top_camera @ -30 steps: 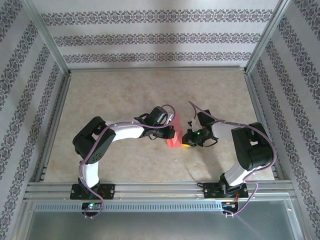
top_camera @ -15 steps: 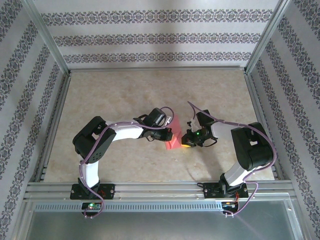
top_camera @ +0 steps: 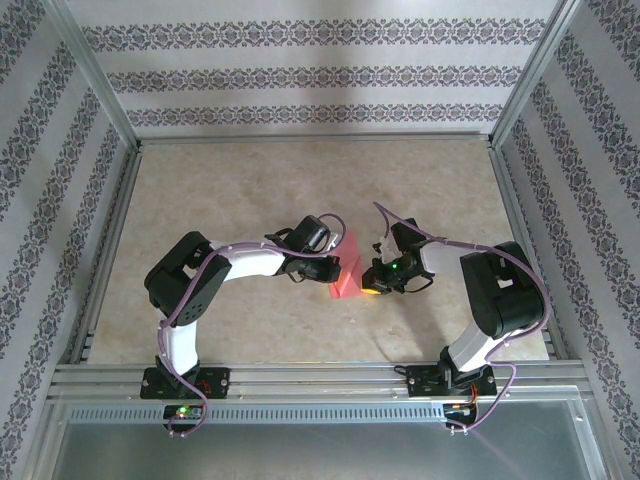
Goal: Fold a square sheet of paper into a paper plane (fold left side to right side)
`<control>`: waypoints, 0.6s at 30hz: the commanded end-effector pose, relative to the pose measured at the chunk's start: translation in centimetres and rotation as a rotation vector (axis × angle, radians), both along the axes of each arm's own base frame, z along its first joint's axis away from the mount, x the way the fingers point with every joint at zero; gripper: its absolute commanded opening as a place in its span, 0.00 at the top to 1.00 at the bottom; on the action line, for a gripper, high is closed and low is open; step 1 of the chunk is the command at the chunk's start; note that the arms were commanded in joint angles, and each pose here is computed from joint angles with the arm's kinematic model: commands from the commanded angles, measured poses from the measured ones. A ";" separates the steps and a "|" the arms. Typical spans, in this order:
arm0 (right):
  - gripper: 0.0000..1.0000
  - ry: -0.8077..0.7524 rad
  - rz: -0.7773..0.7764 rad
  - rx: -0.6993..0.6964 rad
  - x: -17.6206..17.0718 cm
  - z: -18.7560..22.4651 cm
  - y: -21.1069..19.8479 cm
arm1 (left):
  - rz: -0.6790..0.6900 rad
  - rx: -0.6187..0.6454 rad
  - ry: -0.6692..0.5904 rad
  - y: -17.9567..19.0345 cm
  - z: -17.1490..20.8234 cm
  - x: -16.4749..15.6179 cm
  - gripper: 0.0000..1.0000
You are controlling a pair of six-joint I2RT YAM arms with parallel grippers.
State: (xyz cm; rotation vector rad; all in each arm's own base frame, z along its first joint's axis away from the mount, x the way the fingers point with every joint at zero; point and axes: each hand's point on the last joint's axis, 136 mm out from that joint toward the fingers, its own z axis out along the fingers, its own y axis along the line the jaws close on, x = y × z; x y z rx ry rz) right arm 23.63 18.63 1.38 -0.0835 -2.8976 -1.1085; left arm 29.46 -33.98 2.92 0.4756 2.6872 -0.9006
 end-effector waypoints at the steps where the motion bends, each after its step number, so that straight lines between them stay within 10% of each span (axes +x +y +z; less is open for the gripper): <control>1: 1.00 0.049 0.021 -0.062 -1.2 -1.6 -0.7 | 0.007 0.027 -0.021 0.9 0.3 1.0 1.00; 18: 1.00 0.051 0.021 -0.064 -1.2 -1.7 -0.7 | 0.013 0.054 -0.036 1.7 0.2 1.7 1.00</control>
